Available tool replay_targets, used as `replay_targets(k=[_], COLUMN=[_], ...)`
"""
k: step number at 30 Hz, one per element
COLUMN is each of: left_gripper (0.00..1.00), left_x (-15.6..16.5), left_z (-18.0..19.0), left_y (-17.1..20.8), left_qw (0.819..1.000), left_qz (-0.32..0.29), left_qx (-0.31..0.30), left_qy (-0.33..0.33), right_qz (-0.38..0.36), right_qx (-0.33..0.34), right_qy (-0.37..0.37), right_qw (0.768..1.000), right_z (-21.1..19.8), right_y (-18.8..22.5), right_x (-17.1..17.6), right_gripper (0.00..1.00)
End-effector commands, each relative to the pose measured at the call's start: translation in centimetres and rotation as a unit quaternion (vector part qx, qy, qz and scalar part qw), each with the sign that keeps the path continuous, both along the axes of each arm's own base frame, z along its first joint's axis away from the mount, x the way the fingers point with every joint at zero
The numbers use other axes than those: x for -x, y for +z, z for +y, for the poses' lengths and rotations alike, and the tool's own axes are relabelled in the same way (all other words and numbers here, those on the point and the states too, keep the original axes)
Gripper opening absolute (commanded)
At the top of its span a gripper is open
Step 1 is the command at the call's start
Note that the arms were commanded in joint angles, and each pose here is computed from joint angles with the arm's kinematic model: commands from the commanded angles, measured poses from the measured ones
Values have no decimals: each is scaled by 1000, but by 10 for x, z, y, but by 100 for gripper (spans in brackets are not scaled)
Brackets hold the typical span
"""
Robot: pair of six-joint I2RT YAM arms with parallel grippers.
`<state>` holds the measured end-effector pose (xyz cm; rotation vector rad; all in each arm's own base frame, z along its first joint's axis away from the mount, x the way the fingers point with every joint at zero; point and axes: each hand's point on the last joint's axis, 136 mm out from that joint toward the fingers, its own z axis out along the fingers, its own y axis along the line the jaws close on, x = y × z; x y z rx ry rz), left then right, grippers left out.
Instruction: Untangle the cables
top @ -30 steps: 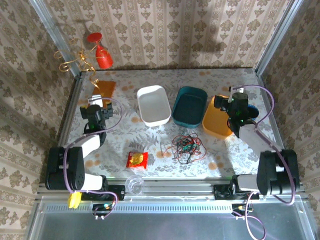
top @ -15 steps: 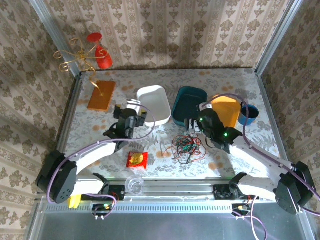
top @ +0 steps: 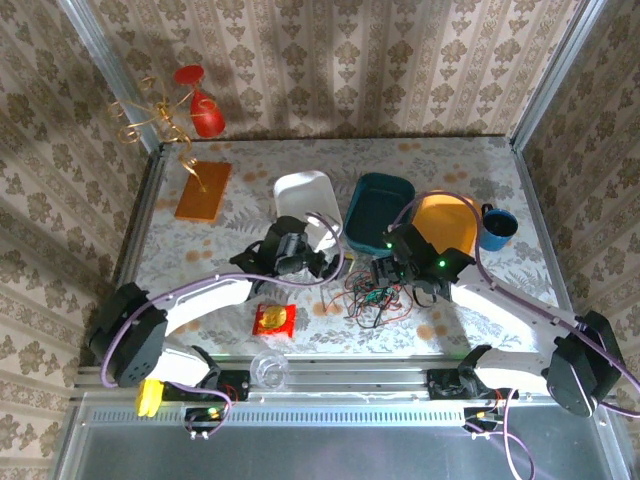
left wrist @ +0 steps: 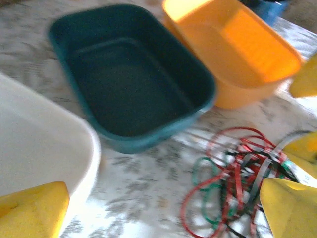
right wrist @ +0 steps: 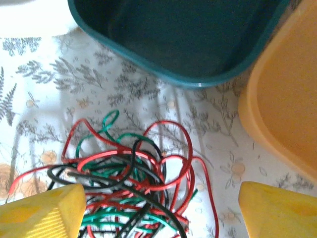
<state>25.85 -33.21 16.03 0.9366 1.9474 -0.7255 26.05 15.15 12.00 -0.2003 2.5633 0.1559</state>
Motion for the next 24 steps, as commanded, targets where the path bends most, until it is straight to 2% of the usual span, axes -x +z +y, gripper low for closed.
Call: replay_targets(k=[1,4,12,13,18,24], left_gripper=[100,100,100,100,100,100], left_x=[23,26,32,30,29,24], left_z=[-24,-38,-64,-64,-70,-74], left_y=[5,-8,-46,-47,-52,-74], left_qw=[996,994,989,990,988,988], left_qz=[16,26,45,44,48,53], left_qx=[16,4,-31,-32,-30,-44], left_qy=[-83,-108,-137,-134,-141,-138], right_qz=[65,88,97,97,76,5], right_qx=[-15,-27,-62,-62,-61,-128], right_qy=[3,6,9,9,8,2], right_qw=[998,996,993,993,995,992], right_z=[-2,3,11,11,7,11], right_y=[-14,-27,-28,-28,-15,31], right_x=[22,27,23,23,18,3], right_gripper=[76,64,3,0,0,0])
